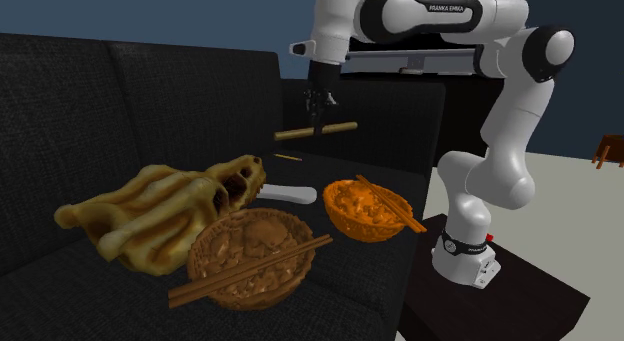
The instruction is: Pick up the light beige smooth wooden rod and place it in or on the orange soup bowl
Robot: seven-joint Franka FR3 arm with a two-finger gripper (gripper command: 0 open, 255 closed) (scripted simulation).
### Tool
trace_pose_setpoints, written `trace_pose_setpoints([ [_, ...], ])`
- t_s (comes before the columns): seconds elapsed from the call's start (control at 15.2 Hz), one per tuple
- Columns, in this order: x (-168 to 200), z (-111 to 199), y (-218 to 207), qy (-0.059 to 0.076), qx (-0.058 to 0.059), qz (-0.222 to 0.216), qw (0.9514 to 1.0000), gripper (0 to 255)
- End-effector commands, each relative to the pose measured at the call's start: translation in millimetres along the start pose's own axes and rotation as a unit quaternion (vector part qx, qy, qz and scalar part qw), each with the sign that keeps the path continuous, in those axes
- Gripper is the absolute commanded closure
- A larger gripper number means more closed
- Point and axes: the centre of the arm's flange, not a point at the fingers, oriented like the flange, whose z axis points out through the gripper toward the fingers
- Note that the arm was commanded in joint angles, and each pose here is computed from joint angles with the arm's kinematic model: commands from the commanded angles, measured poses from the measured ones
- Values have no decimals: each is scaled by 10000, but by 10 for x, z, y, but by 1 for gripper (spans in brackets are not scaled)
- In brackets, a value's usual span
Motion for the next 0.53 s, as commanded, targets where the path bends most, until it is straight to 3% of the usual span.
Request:
trace_pose_setpoints([
  [0.0,-11,-54,-256,2,-5,10,10000,255],
  [0.46,-2,-183,-1171,2,-5,10,10000,255],
])
